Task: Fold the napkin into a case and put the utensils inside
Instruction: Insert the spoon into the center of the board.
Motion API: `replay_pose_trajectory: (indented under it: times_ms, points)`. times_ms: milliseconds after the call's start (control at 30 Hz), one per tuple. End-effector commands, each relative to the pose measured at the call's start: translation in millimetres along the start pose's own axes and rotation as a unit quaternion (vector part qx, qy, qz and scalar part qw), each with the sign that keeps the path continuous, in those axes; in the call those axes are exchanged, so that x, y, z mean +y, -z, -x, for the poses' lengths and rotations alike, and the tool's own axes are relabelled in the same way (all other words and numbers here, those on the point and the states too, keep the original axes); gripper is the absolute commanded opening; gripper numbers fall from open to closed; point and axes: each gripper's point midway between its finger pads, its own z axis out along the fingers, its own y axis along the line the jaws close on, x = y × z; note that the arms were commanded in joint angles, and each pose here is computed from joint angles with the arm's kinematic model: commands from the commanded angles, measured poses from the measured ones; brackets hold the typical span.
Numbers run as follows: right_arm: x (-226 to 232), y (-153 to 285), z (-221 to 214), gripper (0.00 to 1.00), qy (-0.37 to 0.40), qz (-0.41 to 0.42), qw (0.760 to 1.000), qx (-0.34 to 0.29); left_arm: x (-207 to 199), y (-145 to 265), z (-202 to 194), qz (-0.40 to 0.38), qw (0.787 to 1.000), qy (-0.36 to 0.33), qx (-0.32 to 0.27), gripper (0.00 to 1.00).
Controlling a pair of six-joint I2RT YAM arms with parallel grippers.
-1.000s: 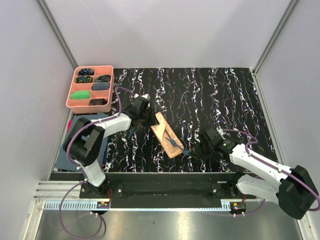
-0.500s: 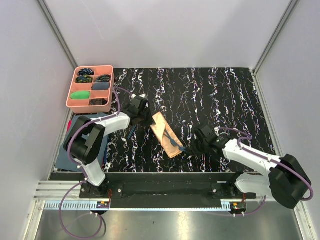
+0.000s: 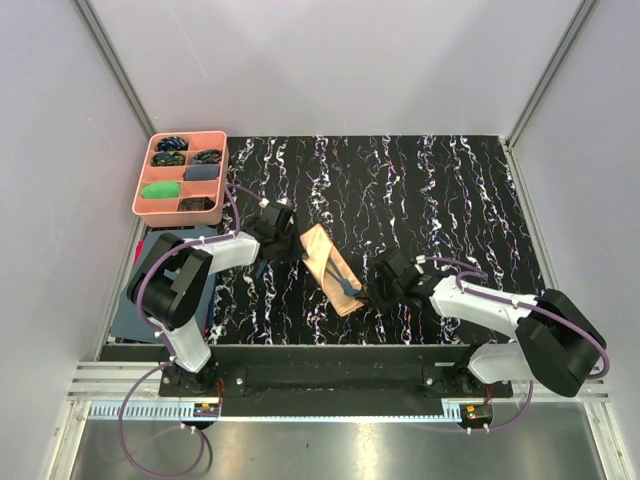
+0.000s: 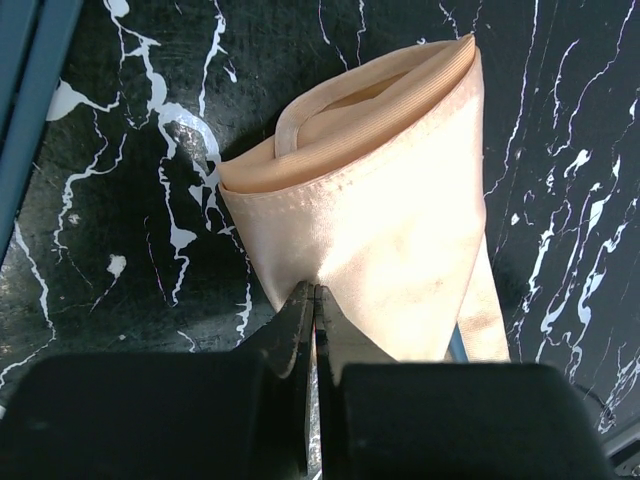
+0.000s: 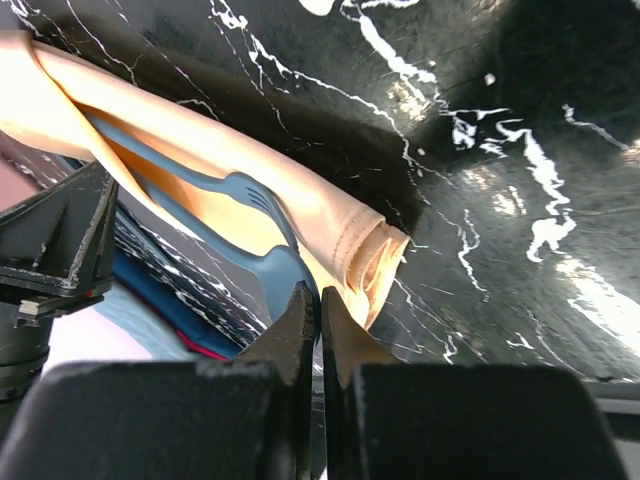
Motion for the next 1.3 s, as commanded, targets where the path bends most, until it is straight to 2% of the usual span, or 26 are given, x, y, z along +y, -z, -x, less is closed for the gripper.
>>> replay_pose_trajectory:
  times_ms: [0, 300, 567, 600, 633, 700, 733, 767, 833, 867, 900, 933, 967, 1033, 1067, 1100, 1167, 1200, 1233, 1267]
  points:
    - [18.5, -5.2, 2.7, 0.0, -0.03, 0.04, 0.998, -0.024, -9.5, 7.0, 8.6, -0.019, 1.0, 0.003, -0.022, 0.01]
    - [19.3, -29.4, -4.6, 0.0, -0.045, 0.033, 0.998, -0.017, -15.3, 9.3, 6.2, -0.028, 0.999, 0.002, -0.021, 0.0]
    - [29.4, -30.4, -9.9, 0.02, -0.05, 0.051, 0.997, -0.015, -18.8, 12.1, 6.2, -0.034, 0.999, 0.0, -0.021, 0.0]
    - [27.9, -31.1, -10.8, 0.04, -0.047, 0.046, 0.998, -0.014, -20.5, 13.6, 7.2, -0.036, 0.999, -0.003, -0.022, 0.0]
    - [27.3, -31.1, -11.1, 0.16, -0.042, 0.043, 0.998, -0.013, -22.4, 15.9, 9.4, -0.038, 0.999, -0.005, -0.024, 0.01]
    - [25.9, -29.0, -16.5, 0.27, -0.032, 0.04, 0.999, 0.0, -24.0, 27.3, 15.0, -0.034, 0.999, -0.014, -0.033, 0.12]
    - [19.3, -29.0, -19.3, 0.33, -0.023, 0.033, 0.999, 0.009, -22.3, 34.5, 16.8, -0.024, 0.999, -0.018, -0.031, 0.21]
    - [16.0, -28.0, -20.0, 0.36, -0.017, 0.031, 0.999, 0.012, -25.1, 48.6, 25.6, -0.027, 0.998, -0.023, -0.045, 0.39]
    - [9.4, -21.1, -20.5, 0.4, 0.003, 0.036, 0.999, 0.019, -16.3, 66.9, 35.7, 0.002, 0.998, -0.04, -0.056, 0.56]
    - [14.6, -12.9, -21.1, 0.48, 0.013, 0.053, 0.998, 0.021, -11.9, 78.6, 45.7, 0.009, 0.996, -0.055, -0.065, 0.73]
    - [11.7, -9.7, -20.1, 0.51, 0.031, 0.057, 0.998, 0.021, -16.6, 88.9, 58.5, 0.012, 0.995, -0.066, -0.075, 0.76]
    - [15.7, -4.3, -21.1, 0.55, 0.042, 0.068, 0.997, 0.023, -1.1, 96.3, 55.4, 0.041, 0.995, -0.067, -0.056, 0.77]
    - [22.7, 5.5, -22.2, 0.65, 0.057, 0.088, 0.994, 0.025, 6.1, 101.9, 59.8, 0.055, 0.993, -0.083, -0.059, 0.78]
    - [23.9, 15.2, -26.5, 0.73, 0.096, 0.102, 0.99, 0.037, 19.2, 109.4, 66.3, 0.07, 0.992, -0.094, -0.055, 0.79]
    - [29.2, 24.7, -29.5, 0.82, 0.112, 0.12, 0.986, 0.044, 27.4, 110.4, 67.0, 0.082, 0.989, -0.11, -0.046, 0.79]
    - [26.4, 28.0, -31.2, 0.84, 0.15, 0.124, 0.98, 0.046, 33.2, 111.8, 72.8, 0.098, 0.987, -0.121, -0.046, 0.79]
    - [30.9, 41.6, -37.5, 0.92, 0.198, 0.148, 0.967, 0.061, 53.0, 101.0, 66.8, 0.124, 0.98, -0.155, 0.001, 0.79]
    - [33.2, 47.0, -37.2, 0.93, 0.256, 0.162, 0.951, 0.053, 50.2, 99.4, 72.7, 0.124, 0.977, -0.171, 0.01, 0.75]
    - [33.1, 50.4, -36.6, 0.95, 0.286, 0.169, 0.942, 0.049, 57.6, 88.2, 61.8, 0.127, 0.973, -0.186, 0.051, 0.73]
    - [38.6, 58.9, -36.6, 0.96, 0.312, 0.19, 0.93, 0.046, 58.0, 83.8, 60.7, 0.118, 0.967, -0.215, 0.066, 0.7]
